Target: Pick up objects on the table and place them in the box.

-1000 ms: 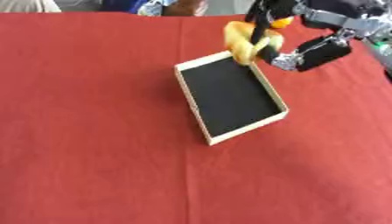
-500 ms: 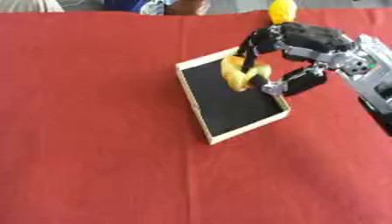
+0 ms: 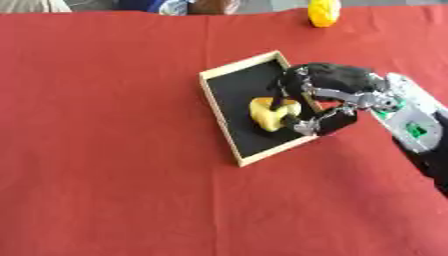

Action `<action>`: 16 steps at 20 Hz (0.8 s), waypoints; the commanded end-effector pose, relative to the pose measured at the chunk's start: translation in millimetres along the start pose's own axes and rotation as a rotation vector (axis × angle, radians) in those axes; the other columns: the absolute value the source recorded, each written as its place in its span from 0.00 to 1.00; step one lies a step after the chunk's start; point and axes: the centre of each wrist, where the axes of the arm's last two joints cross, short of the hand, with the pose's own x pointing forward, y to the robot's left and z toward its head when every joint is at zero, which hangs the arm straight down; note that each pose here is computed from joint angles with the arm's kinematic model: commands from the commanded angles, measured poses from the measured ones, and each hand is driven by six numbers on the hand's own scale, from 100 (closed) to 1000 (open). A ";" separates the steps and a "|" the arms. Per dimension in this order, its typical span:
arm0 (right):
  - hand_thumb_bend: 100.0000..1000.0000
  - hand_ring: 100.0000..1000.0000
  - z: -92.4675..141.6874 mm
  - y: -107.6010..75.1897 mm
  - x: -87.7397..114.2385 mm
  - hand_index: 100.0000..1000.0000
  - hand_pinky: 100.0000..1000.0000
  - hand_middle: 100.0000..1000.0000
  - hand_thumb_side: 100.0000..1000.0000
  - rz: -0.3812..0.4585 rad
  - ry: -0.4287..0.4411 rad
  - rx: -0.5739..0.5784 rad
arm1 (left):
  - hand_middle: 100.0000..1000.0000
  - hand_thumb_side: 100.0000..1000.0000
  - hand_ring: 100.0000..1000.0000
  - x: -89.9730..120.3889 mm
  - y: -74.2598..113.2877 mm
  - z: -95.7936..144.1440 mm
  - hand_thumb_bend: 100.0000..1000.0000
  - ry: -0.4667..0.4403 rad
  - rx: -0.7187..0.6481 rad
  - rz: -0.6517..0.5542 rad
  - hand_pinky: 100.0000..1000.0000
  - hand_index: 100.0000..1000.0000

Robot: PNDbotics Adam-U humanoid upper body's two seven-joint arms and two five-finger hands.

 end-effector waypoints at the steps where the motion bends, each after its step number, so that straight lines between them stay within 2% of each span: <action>1: 0.00 0.94 4.1 -6.7 -2.8 0.85 0.84 0.76 0.00 0.064 -0.011 0.034 | 0.63 0.64 0.83 5.7 0.7 -5.4 0.00 -0.026 -0.001 0.009 0.87 0.77; 2: 0.08 0.97 4.5 -8.4 -2.5 0.89 0.86 0.81 0.00 0.086 -0.017 0.041 | 0.63 0.64 0.83 5.6 0.7 -5.2 0.00 -0.025 -0.001 0.010 0.87 0.77; 4: 0.17 1.00 5.8 -13.5 -2.5 0.93 0.89 0.86 0.00 0.130 -0.020 0.045 | 0.63 0.64 0.83 5.6 0.6 -5.0 0.00 -0.023 -0.002 0.010 0.87 0.77; 6: 0.20 1.00 8.0 -18.4 -2.7 0.94 0.89 0.87 0.00 0.169 -0.009 0.033 | 0.63 0.64 0.83 5.6 0.5 -5.0 0.00 -0.022 -0.004 0.011 0.87 0.77; 10: 0.23 1.00 14.9 -29.7 -1.9 0.95 0.89 0.87 0.04 0.219 0.011 -0.036 | 0.63 0.64 0.83 5.4 0.9 -4.9 0.00 -0.020 -0.005 0.008 0.87 0.77; 12: 0.23 1.00 18.4 -36.8 -1.1 0.95 0.89 0.87 0.01 0.237 0.018 -0.071 | 0.63 0.65 0.83 5.3 1.1 -4.6 0.00 -0.018 -0.004 0.007 0.87 0.77; 13: 0.22 1.00 20.5 -40.5 -0.9 0.95 0.89 0.87 0.01 0.240 0.023 -0.093 | 0.63 0.65 0.83 5.2 1.3 -4.5 0.00 -0.017 -0.004 0.006 0.87 0.77; 14: 0.13 1.00 22.4 -43.7 -0.7 0.95 0.89 0.87 0.02 0.239 0.027 -0.113 | 0.63 0.65 0.83 5.2 1.4 -4.4 0.00 -0.017 -0.005 0.005 0.87 0.77; 15: 0.18 1.00 23.7 -47.1 -0.3 0.95 0.89 0.87 0.00 0.237 0.030 -0.135 | 0.63 0.65 0.83 5.1 1.5 -4.3 0.00 -0.016 -0.004 0.004 0.87 0.77; 16: 0.16 1.00 24.5 -50.8 0.4 0.95 0.89 0.87 0.00 0.233 0.032 -0.156 | 0.63 0.65 0.83 5.1 1.6 -4.2 0.00 -0.015 -0.004 0.004 0.87 0.77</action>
